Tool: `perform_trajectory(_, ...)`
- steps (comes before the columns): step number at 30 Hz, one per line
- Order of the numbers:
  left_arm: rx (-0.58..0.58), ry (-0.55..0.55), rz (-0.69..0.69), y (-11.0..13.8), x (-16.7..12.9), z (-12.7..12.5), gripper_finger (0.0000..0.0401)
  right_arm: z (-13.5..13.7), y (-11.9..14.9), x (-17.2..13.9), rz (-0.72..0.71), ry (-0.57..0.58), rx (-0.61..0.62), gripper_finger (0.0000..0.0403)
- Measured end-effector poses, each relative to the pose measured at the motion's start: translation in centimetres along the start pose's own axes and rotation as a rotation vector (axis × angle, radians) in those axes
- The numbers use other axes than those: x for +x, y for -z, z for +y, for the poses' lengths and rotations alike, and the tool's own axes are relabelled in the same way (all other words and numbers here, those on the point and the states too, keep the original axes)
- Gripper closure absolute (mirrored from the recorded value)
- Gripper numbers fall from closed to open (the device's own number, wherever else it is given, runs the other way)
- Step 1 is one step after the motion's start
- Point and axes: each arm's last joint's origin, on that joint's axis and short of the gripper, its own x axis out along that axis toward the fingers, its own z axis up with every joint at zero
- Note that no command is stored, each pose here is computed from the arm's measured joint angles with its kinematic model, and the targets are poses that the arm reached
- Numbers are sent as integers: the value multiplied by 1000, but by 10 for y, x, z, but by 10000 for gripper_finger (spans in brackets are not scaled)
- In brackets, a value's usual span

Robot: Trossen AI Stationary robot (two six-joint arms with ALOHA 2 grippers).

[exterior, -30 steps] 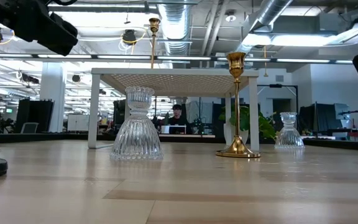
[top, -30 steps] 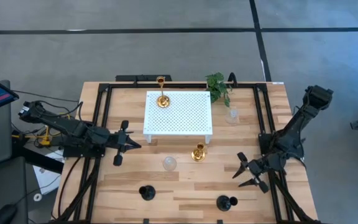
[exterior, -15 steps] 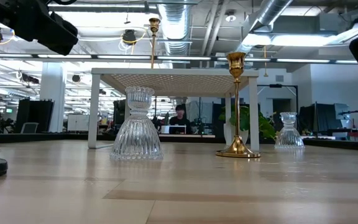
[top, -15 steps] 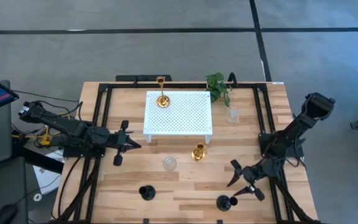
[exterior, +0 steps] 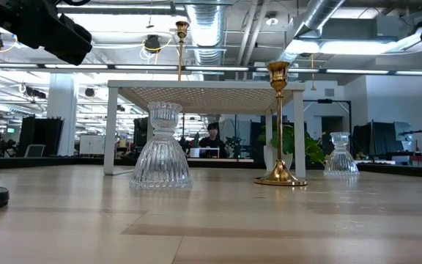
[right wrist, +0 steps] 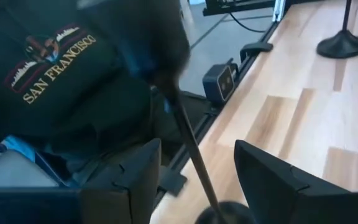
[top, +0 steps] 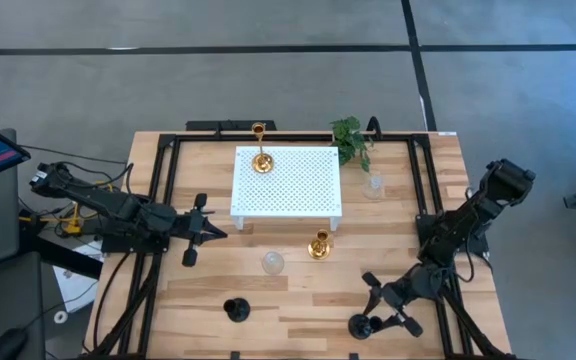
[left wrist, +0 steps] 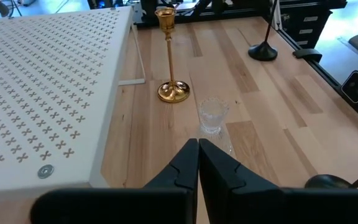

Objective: Pick & Place candle stick holders
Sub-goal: Put the bottom black candle holder on the shelf

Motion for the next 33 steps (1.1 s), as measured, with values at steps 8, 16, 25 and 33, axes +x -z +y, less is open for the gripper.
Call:
perform_trajectory(8,0,0,0,0,0,0,389,2,-9,3,-31,-1,5,256)
perform_trajectory(16,0,0,0,0,0,0,389,2,-10,4,-30,-1,4,357)
perform_trajectory(25,0,1,1,0,0,0,389,-2,-11,4,-40,64,-20,391)
perform_trajectory(33,0,0,1,0,0,0,389,-10,-17,-4,-33,168,-58,399)
